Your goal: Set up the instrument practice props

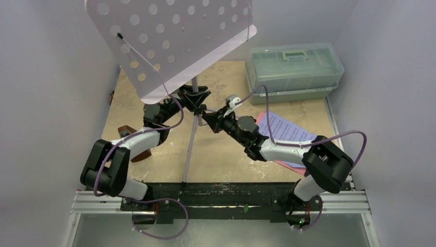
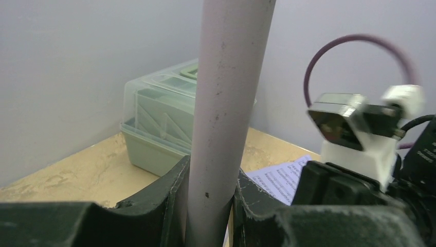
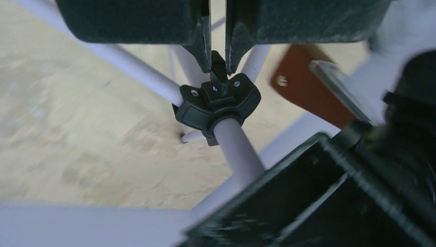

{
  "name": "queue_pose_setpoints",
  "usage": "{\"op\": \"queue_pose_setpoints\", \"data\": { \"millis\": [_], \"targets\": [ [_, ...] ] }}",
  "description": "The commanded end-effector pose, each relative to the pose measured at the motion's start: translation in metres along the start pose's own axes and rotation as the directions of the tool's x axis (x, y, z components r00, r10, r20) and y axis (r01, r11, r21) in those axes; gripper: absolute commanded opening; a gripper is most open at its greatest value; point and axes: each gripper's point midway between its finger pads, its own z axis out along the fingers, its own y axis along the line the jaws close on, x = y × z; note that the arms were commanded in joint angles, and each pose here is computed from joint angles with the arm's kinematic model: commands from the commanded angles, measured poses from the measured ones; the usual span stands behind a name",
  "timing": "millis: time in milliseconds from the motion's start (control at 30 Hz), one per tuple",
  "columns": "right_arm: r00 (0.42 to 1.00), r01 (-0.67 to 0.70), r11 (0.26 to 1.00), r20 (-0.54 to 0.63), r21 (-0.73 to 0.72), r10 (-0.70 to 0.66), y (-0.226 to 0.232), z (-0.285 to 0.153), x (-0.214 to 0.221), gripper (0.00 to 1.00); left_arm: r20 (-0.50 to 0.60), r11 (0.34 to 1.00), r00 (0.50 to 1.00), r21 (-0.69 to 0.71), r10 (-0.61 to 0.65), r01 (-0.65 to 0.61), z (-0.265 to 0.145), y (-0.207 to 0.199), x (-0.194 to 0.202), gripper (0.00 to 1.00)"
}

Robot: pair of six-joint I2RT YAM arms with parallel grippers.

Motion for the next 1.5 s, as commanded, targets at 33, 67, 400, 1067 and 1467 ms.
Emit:
{"op": "queue_pose_setpoints", "data": {
  "millis": [33, 67, 400, 1067, 1467],
  "targets": [
    [0.583, -0.803, 0.581, 0.026, -0.135, 0.812, 0.019, -0.011, -0.039, 0.0, 0.213, 0.999, 0.977, 0.045, 0.021, -0.031, 0.006, -0.024, -0.073, 0.0],
    [0.525, -0.837, 0.522, 0.032, -0.165, 0.851, 0.015, -0.013, -0.045, 0.0, 0.216, 0.998, 0.976, 0.052, 0.017, -0.029, 0.006, -0.026, -0.074, 0.0],
    [0.376, -0.913, 0.392, 0.14, -0.113, 0.916, -0.01, -0.011, -0.069, 0.47, 0.215, 0.998, 0.976, 0.043, 0.035, -0.045, 0.005, -0.029, -0.074, 0.0],
    [0.717, 0.696, 0.702, 0.089, -0.152, -0.691, 0.009, -0.056, -0.06, 0.78, 0.202, 0.998, 0.979, 0.045, 0.022, -0.032, 0.008, -0.031, -0.071, 0.0],
    [0.207, 0.974, 0.187, 0.162, -0.132, -0.965, 0.017, -0.028, -0.042, 0.78, 0.189, 0.998, 0.982, 0.047, 0.021, -0.031, 0.01, -0.031, -0.068, 0.0]
  ]
}}
